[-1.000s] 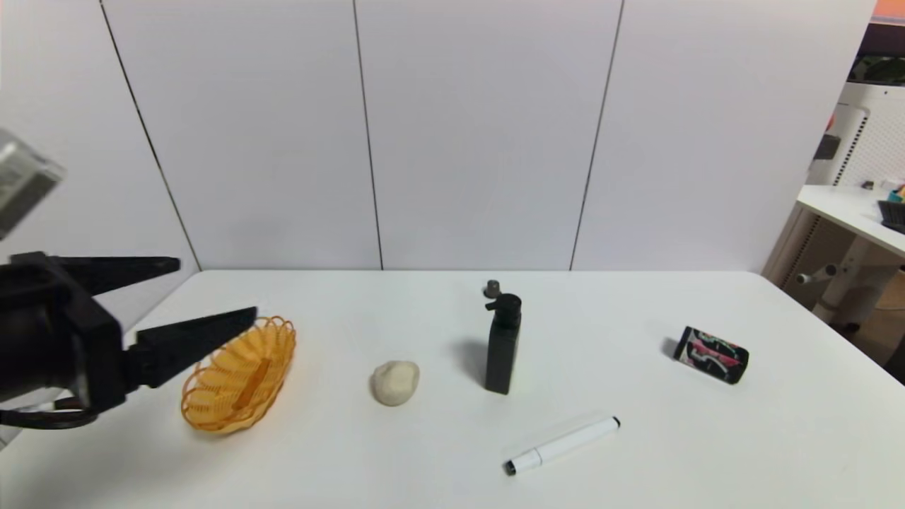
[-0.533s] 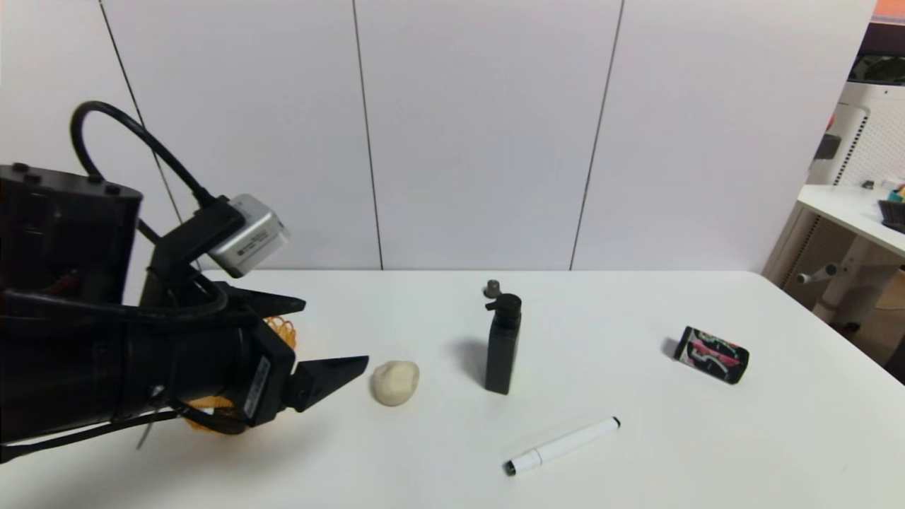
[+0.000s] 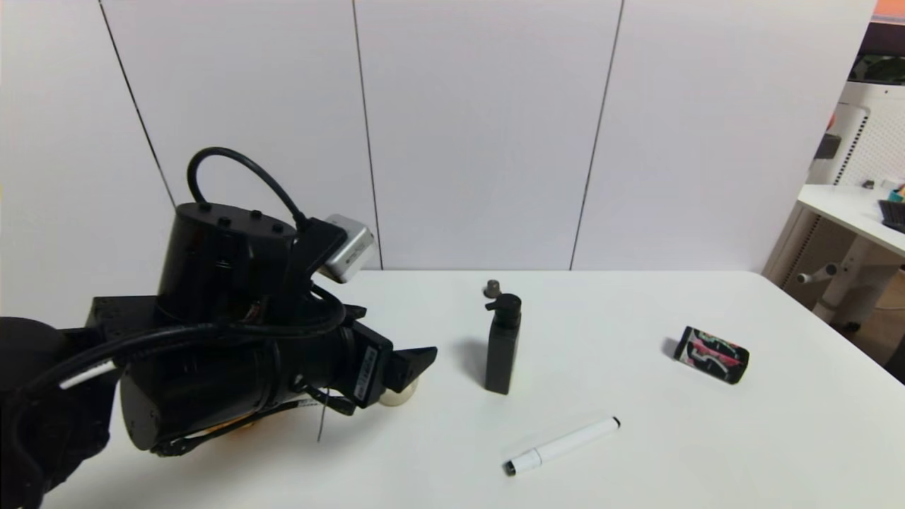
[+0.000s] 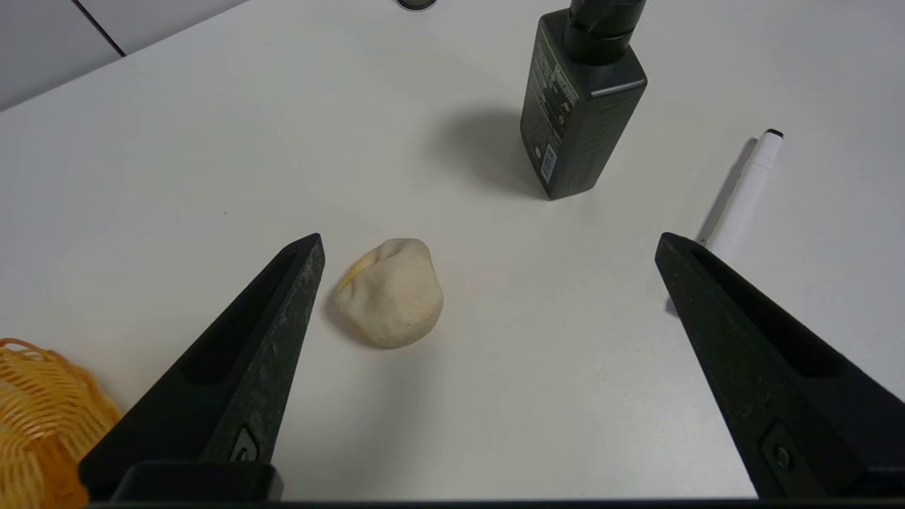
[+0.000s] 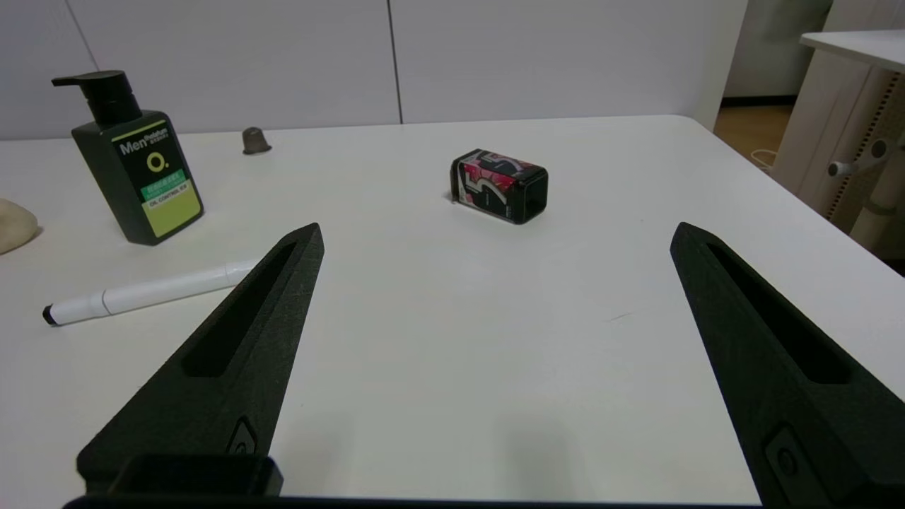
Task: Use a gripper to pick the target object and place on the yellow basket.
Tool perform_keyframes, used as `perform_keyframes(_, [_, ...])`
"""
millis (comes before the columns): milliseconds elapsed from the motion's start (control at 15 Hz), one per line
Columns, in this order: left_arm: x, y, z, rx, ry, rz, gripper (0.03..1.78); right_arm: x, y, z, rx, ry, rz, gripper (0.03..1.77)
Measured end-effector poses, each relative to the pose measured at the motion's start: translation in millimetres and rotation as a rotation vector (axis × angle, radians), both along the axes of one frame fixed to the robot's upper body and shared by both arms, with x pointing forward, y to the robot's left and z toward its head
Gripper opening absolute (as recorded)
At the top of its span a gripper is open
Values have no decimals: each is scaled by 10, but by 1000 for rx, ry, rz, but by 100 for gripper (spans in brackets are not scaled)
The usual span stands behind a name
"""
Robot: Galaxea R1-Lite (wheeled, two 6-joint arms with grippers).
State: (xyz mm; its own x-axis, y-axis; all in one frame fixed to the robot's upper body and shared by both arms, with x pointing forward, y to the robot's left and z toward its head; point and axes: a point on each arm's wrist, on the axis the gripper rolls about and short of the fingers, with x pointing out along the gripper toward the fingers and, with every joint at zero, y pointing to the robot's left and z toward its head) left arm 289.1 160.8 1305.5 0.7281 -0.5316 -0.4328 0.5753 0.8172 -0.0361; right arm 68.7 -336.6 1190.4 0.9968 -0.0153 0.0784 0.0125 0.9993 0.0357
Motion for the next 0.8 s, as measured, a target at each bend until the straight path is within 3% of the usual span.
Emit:
perform_keyframes(467, [-11, -406, -328, -61, 59, 89, 169, 0, 0, 0, 0, 0, 0, 169])
perform_keyframes(800, [25, -764, -612, -121, 49, 101, 169, 0, 0, 0, 0, 0, 0, 169])
